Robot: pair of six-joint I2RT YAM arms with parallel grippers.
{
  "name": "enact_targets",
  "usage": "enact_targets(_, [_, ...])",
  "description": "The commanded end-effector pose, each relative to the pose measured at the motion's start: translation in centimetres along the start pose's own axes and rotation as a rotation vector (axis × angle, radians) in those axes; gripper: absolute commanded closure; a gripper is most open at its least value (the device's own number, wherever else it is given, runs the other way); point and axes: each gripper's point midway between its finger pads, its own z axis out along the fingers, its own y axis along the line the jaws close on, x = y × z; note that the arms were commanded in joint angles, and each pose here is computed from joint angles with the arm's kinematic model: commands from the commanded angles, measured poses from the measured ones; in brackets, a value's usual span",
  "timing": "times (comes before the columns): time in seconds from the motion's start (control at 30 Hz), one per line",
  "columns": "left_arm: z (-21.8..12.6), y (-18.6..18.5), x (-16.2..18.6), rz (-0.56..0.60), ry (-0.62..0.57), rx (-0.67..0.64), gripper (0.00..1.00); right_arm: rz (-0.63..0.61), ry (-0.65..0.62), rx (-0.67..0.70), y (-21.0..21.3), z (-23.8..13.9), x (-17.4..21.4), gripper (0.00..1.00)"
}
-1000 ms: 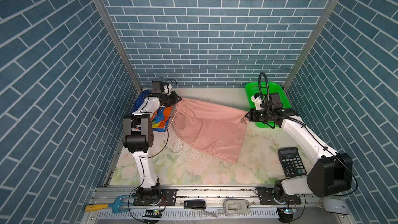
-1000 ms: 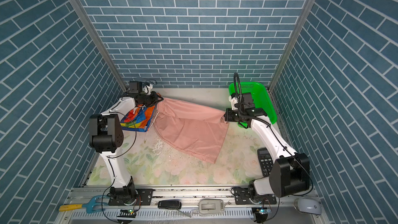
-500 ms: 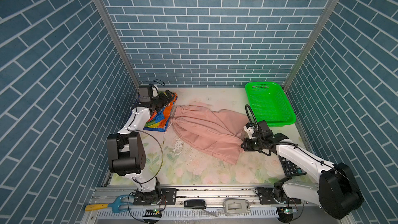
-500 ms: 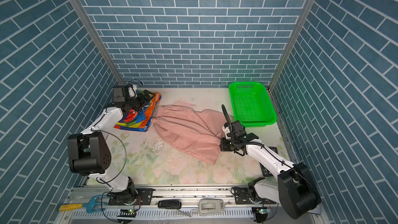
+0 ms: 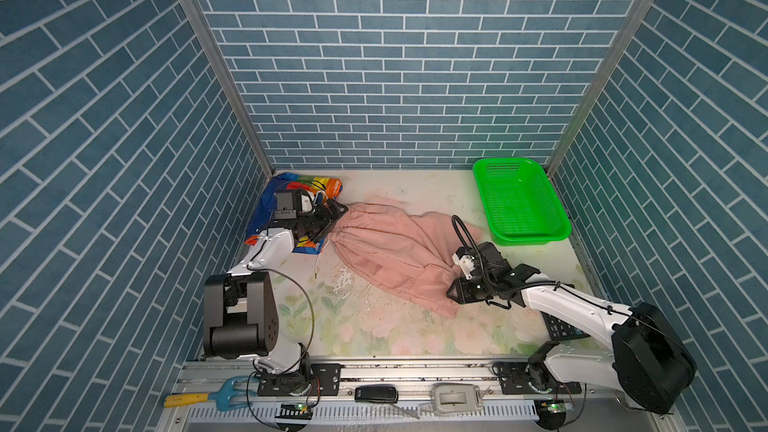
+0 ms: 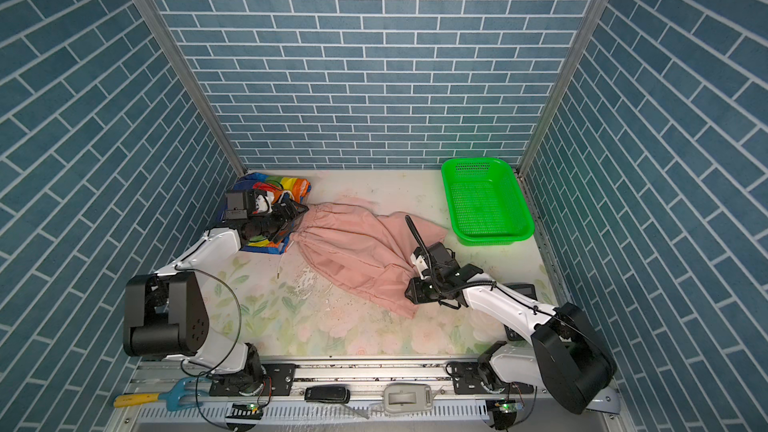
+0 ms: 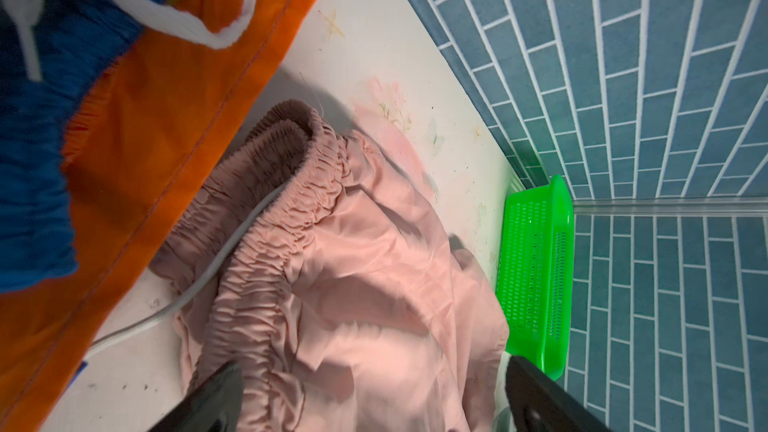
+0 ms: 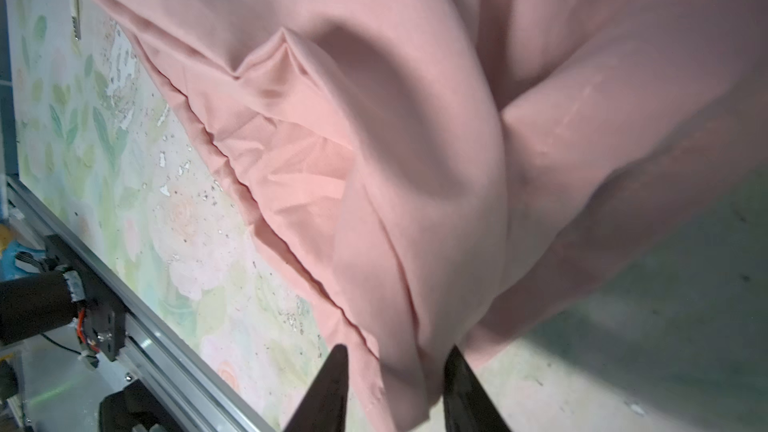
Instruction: Fold and stack the shorts
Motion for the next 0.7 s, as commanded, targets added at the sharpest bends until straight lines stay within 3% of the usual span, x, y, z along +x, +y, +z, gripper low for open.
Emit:
enact_targets(0.0, [0.0, 1.8, 2.0, 0.026, 0.059, -0.08, 0.0, -0.018, 0.012, 0.052, -0.6, -1.2, 0.6, 0.39])
enact_targets(0.17, [0.3, 3.0, 2.1, 0.025, 0.044, -0.132, 0.0, -0.009, 0.01, 0.068, -0.8, -2.1, 1.1, 0.21])
enact_targets(0.37, [0.7, 4.5, 2.7, 0.042, 0.072, -0.217, 0.0, 0.037, 0.032, 0.08, -1.4, -0.9, 2.1, 0.14])
enact_targets(0.67, [0.0, 6.2, 4.5, 0.045, 0.097, -0.277, 0.0, 0.007, 0.062, 0.077, -0.5, 1.1, 2.7, 0.05])
